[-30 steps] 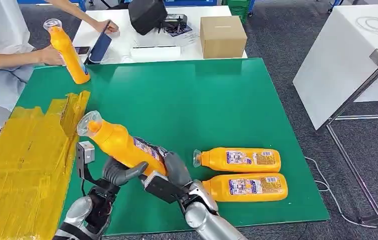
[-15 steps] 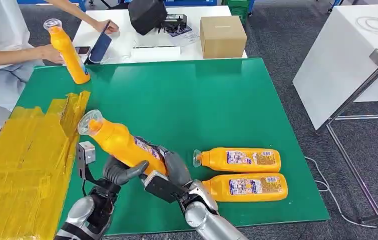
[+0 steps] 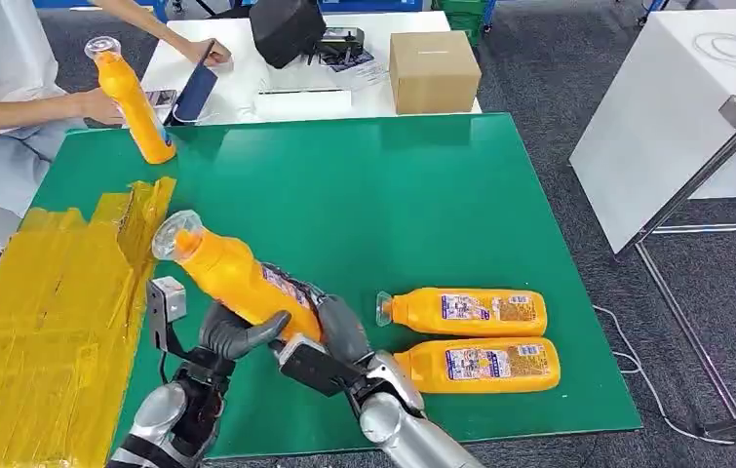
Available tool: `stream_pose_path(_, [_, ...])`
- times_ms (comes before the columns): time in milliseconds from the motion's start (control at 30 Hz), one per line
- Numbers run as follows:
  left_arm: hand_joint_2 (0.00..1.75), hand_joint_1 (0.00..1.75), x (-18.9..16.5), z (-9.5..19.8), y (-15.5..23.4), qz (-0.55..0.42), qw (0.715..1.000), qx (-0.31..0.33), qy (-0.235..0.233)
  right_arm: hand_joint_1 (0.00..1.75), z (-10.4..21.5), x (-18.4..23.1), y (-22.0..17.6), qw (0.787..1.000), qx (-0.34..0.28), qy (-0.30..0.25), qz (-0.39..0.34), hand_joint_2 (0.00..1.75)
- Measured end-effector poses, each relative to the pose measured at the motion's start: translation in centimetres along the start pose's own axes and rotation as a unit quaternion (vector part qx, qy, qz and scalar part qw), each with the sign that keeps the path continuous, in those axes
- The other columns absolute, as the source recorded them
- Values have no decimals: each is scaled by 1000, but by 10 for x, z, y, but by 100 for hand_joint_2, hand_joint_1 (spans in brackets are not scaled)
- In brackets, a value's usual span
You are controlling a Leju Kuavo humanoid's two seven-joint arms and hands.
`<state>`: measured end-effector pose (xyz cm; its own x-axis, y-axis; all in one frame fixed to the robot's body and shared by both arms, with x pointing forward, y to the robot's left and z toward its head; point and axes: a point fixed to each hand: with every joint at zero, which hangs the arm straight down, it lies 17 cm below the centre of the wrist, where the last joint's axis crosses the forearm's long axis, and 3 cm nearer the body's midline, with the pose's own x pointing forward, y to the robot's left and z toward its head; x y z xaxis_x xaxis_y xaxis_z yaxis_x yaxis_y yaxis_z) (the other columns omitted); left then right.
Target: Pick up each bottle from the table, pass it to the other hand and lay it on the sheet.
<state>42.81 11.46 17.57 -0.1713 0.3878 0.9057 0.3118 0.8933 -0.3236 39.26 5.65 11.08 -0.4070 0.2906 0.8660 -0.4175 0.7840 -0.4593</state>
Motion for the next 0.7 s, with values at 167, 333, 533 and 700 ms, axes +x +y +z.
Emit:
stream_pose_path(167, [175,175,33,-10,26,-56,995,52,-58,0,8,13,-17,999,-42,-21,-9,175])
stream_pose_path(333, [175,175,73,-8,71,-169,969,127,-129,0,19,39,-57,992,-101,-65,-33,175])
stream_pose_path(533, [175,175,119,8,113,-387,875,208,-201,0,34,77,-89,982,-136,-121,-46,175])
stream_pose_path(700, [175,175,145,26,143,-479,809,253,-230,0,46,97,-108,976,-154,-149,-40,175])
